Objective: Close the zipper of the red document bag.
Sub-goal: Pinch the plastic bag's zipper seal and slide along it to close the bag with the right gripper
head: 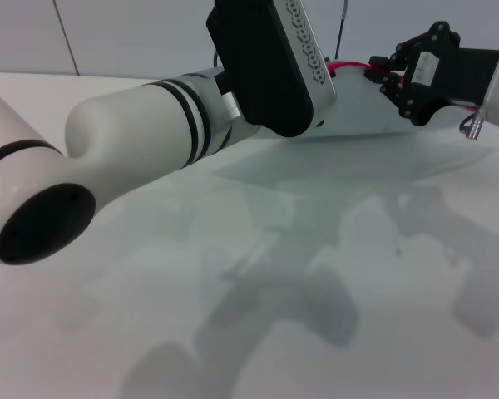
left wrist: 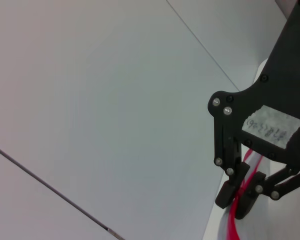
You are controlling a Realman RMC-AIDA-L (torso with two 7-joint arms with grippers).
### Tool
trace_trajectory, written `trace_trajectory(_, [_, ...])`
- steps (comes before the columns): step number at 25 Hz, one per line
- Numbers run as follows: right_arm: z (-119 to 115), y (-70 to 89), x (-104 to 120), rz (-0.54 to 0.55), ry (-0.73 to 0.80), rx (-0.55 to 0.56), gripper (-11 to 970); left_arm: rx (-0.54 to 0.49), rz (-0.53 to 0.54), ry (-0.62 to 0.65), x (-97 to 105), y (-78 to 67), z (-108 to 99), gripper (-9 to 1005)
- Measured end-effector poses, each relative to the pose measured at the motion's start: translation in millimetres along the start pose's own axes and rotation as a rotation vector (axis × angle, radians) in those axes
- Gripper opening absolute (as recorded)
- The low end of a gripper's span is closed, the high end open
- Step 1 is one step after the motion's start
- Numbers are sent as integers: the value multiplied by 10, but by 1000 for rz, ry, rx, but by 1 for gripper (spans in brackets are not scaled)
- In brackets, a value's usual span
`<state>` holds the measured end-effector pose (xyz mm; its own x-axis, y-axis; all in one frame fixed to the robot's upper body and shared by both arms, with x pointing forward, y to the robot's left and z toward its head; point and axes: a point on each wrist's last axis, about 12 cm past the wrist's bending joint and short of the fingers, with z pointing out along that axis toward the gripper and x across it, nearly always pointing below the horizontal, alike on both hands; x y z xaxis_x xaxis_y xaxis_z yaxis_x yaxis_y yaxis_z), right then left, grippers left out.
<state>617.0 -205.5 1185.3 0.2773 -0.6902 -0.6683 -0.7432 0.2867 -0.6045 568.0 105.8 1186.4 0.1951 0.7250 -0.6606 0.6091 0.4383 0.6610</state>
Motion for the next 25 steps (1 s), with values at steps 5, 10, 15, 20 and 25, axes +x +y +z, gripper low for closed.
trace_trajectory(5, [4,-2,21,4,7,7,78,-1,-2,2,7,0,-3,83])
trace_trajectory(10, [8,1,91,12,26,22,72,-10,-10,3,32,13,-19,84])
trace_trajectory(15, [3,-6,170,23,51,34,72,-26,-14,-11,36,21,-51,85])
trace_trajectory(20, [14,-12,237,29,76,52,72,-42,-9,-25,18,32,-124,86])
trace_trajectory(25, [21,-13,340,30,119,75,72,-60,-10,-36,5,45,-209,87])
